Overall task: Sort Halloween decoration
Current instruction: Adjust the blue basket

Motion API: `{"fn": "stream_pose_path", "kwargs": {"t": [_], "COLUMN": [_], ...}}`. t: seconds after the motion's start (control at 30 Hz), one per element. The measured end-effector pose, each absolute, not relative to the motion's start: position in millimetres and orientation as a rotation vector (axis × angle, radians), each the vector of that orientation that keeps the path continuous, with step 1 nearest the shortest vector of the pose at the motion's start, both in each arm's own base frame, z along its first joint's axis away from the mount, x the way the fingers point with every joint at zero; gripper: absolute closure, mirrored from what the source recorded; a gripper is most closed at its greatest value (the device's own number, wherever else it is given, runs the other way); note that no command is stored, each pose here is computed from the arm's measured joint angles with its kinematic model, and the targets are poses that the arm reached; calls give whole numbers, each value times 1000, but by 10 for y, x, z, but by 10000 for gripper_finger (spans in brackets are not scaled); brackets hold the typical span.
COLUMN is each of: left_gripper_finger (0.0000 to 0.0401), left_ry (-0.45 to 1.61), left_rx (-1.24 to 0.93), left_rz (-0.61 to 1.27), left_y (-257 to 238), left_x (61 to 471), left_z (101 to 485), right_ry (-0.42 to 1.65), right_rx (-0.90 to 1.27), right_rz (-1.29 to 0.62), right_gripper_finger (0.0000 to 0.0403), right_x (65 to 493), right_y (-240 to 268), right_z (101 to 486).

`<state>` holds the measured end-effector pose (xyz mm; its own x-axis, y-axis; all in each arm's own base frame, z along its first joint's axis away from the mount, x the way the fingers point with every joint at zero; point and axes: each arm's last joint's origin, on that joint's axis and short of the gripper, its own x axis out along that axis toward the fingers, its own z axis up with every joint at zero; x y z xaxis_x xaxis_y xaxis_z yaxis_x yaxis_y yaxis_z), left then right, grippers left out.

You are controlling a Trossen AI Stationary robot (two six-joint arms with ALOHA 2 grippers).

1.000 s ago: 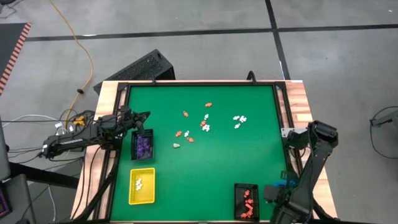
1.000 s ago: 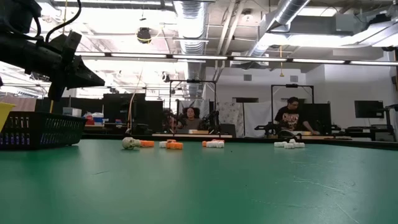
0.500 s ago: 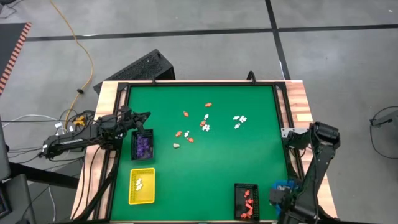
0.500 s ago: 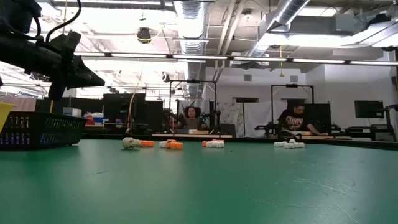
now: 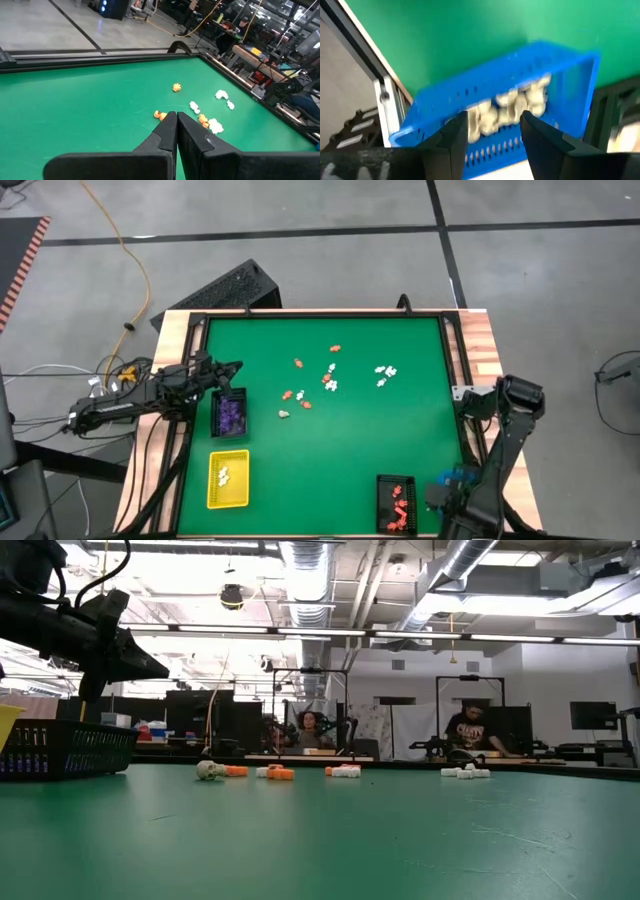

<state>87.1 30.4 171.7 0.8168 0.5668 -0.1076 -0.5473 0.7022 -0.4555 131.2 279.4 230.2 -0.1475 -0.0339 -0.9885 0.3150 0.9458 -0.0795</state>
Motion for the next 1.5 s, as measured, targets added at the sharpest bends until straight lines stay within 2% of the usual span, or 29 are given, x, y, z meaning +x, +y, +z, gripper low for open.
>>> {"fn": "stream_pose_path", "kwargs": {"t": [0.27, 0.53, 0.7, 1.0, 1.5], "left_gripper_finger": [401, 401, 401, 401, 401], "left_ry": [-42, -41, -42, -42, -43], "left_rx": [-493, -493, -493, -493, -499], "left_rz": [620, 620, 619, 620, 619], "left_y": [304, 304, 304, 304, 304], "left_x": [871, 871, 871, 871, 871], "left_z": [1717, 1717, 1718, 1717, 1717], "right_ry": [1658, 1655, 1681, 1672, 1631], "right_rx": [185, 175, 133, 148, 206], "right_rz": [-245, -206, -276, -262, -184], "right_gripper_finger": [234, 237, 237, 237, 237], "right_x": [1512, 1644, 1559, 1350, 1539], "right_y": [2718, 2658, 2620, 2750, 2679], "right_z": [2300, 2299, 2312, 2207, 1941]}}
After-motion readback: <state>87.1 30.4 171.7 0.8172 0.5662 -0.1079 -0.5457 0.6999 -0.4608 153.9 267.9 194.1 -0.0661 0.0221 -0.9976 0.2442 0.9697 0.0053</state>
